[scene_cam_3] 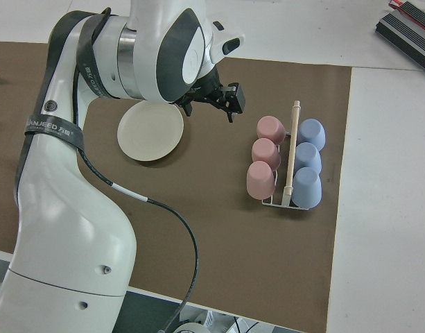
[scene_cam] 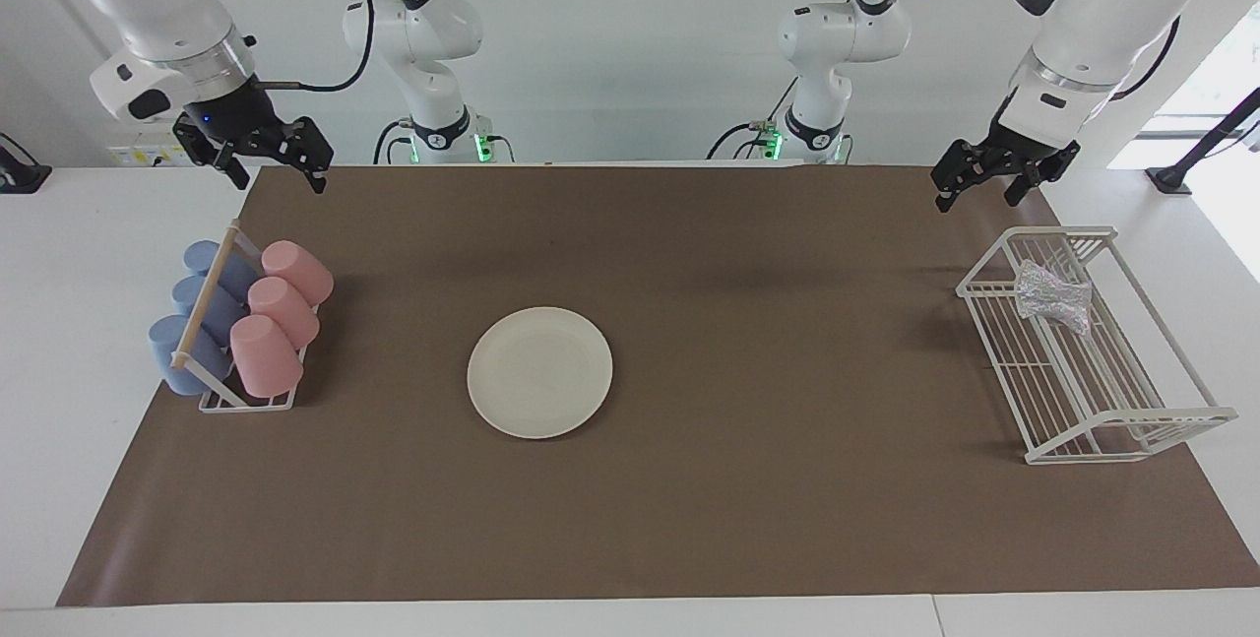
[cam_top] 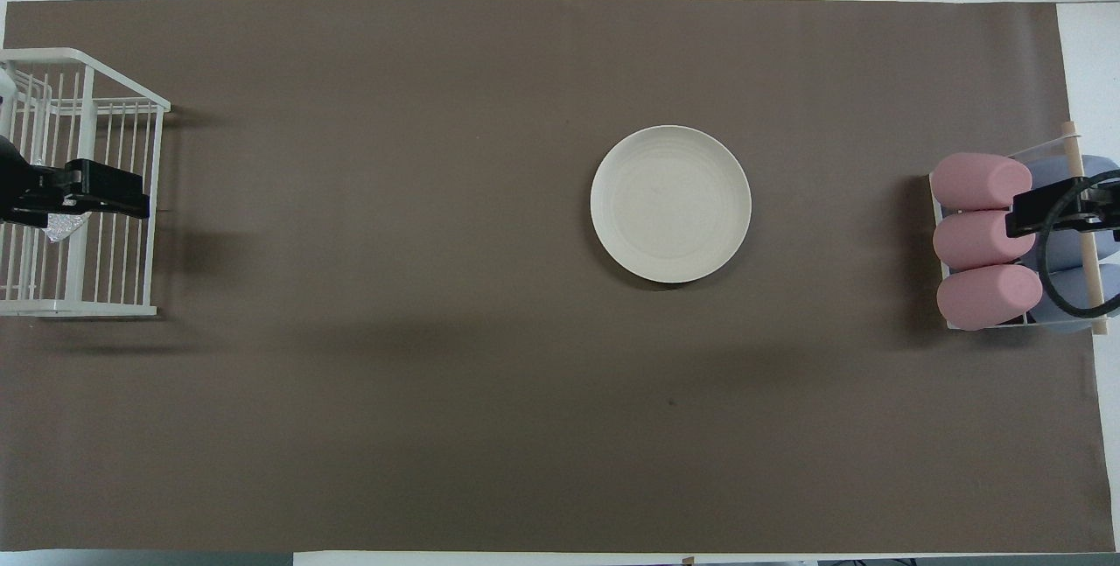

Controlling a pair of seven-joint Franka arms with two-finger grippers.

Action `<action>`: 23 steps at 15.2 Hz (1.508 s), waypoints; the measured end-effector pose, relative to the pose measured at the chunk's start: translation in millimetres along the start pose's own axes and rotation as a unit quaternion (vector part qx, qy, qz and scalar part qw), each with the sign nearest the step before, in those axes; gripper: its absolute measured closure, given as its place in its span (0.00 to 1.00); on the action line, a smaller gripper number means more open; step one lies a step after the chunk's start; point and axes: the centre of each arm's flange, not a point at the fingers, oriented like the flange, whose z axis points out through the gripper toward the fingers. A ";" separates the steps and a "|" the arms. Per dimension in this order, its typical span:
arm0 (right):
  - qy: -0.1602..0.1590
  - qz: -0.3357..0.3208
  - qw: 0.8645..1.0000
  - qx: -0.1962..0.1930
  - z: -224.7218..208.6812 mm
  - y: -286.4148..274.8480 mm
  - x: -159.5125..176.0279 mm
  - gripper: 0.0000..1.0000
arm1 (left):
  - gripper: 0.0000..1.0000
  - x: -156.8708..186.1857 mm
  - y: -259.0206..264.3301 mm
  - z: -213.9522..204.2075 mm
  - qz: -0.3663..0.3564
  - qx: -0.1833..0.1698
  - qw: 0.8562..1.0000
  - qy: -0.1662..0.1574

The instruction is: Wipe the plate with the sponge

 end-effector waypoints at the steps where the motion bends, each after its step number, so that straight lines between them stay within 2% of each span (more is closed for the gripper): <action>1: 0.000 0.000 1.000 0.000 -0.1 0.0 0.0 0.00 | 0.00 0.0 0.0 0.0 0.000 0.000 1.000 0.000; 10: 0.001 0.004 1.000 0.000 -0.9 -0.2 0.0 0.00 | 0.00 0.4 -0.3 -0.3 -0.003 0.000 1.000 0.002; 13: 0.003 0.034 0.999 0.000 -3.1 -1.9 0.0 0.00 | 0.00 0.6 -1.3 0.1 -0.005 0.005 1.000 0.002; 14: 0.004 0.042 0.999 0.000 -3.9 -4.1 0.0 0.00 | 0.00 0.9 -3.2 2.0 -0.003 0.019 1.000 0.002; 18: 0.004 0.092 0.996 0.009 -5.1 -14.8 -0.2 0.00 | 0.00 9.5 0.8 32.8 0.026 0.120 0.992 -0.014; 20: 0.002 0.132 0.991 0.024 -5.8 -23.1 -0.5 0.00 | 0.00 17.5 6.1 61.7 0.046 0.170 0.984 -0.023; 23: -0.003 0.191 0.981 0.040 -6.6 -31.0 -1.0 0.00 | 0.00 30.9 14.9 115.0 0.065 0.254 0.964 -0.037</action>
